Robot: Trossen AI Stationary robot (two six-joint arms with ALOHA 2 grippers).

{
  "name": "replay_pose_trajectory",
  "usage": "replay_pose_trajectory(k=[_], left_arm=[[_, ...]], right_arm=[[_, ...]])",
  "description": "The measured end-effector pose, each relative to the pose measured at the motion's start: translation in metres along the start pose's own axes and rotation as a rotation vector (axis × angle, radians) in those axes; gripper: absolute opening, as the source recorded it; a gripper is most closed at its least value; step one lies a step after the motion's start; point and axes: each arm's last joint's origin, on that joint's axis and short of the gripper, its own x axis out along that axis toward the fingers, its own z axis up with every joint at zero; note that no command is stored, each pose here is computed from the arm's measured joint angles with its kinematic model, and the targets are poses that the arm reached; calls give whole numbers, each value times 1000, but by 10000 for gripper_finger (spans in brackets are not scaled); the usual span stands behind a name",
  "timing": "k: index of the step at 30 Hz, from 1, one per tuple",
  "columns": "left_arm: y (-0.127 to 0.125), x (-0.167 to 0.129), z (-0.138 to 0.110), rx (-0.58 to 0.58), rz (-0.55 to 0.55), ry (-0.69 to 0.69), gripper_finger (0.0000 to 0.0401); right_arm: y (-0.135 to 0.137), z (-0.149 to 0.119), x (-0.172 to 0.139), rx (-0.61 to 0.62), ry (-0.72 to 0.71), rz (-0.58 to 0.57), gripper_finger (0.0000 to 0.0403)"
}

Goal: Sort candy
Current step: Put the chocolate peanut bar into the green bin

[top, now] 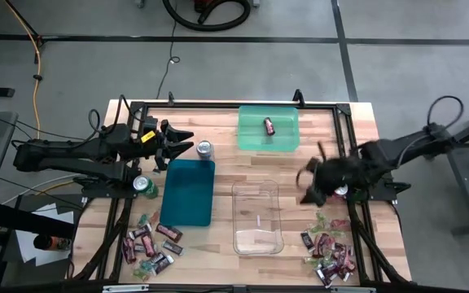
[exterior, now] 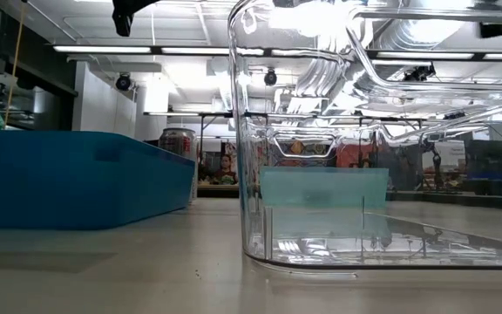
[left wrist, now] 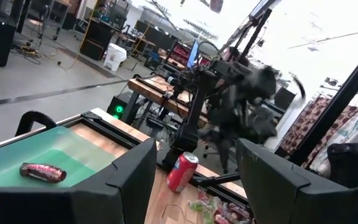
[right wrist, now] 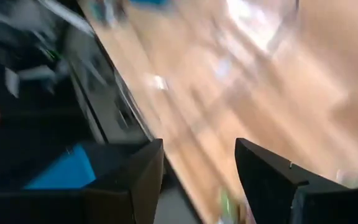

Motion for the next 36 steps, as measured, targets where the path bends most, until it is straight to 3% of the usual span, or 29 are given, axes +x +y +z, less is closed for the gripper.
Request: replay_pose_trajectory(k=[4,9,13,17,24,36], left_arm=[[0,0,0,0,0,0,206],[0,0,0,0,0,0,206],[0,0,0,0,0,0,206],[0,0,0,0,0,0,206],[0,0,0,0,0,1,206],[0,0,0,0,0,1,206]], right_arm=[[11,-30,30,85,198,-84,195],[16,-71,64,285,376,-272,195],[12,-94,92,437,317,-434,195],[7,-100,115,520,259,-537,195],[0,-103,145,626,149,-617,174],[-13,-107,171,660,90,-733,113]])
